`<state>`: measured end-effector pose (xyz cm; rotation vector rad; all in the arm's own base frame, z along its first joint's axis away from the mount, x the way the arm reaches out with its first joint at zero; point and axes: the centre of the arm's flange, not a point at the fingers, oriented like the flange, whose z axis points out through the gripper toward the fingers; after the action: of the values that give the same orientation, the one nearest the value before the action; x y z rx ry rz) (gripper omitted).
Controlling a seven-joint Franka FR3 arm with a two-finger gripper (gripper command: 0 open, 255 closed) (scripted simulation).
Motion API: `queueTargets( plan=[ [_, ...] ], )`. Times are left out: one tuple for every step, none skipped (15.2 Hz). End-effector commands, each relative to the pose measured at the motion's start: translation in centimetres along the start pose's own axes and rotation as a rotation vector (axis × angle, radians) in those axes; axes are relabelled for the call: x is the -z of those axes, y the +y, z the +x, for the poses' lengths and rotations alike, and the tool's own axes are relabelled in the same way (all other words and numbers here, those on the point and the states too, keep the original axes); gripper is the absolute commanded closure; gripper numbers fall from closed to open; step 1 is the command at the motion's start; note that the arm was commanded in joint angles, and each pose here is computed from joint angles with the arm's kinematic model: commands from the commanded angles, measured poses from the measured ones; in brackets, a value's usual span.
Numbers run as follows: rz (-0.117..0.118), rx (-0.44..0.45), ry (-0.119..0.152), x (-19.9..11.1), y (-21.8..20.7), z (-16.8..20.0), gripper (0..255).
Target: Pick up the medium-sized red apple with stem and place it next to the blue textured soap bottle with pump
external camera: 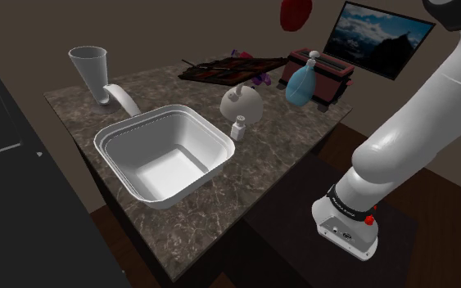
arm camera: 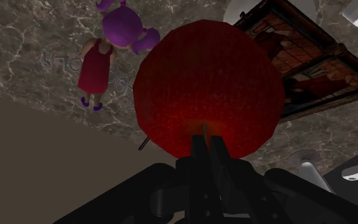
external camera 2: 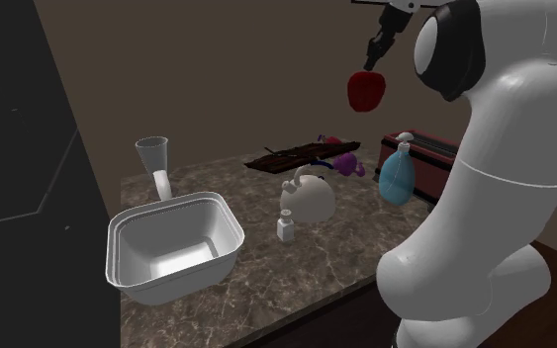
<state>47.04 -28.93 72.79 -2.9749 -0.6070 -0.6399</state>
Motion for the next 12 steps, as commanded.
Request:
queueTargets(
  plan=[
    [0.0, 0.002, 0.0, 0.5, 2.2, -1.5, 255],
    [0.0, 0.002, 0.0, 0.0, 2.2, -1.7, 255],
    [0.0, 0.002, 0.0, -0.5, 2.2, -1.9, 255],
    [0.0, 0.002, 0.0, -1.0, 2.1, -2.1, 255],
    [0.0, 0.002, 0.0, -1.5, 2.1, -2.3, 255],
    [0.0, 0.002, 0.0, -1.9, 2.1, -2.5, 255],
    [0.0, 0.002, 0.0, -2.4, 2.1, -2.7, 255],
    [0.0, 0.002, 0.0, -2.9, 2.1, -3.0, 255],
    [0.0, 0.002, 0.0, -3.4, 2.0, -3.2, 255],
    [0.0, 0.002, 0.0, -3.9, 2.0, -3.4, 255],
    [0.0, 0.002, 0.0, -4.4, 2.0, -3.6, 255],
    [0.0, 0.002, 0.0, -4.8, 2.0, -3.8, 255]
  ],
)
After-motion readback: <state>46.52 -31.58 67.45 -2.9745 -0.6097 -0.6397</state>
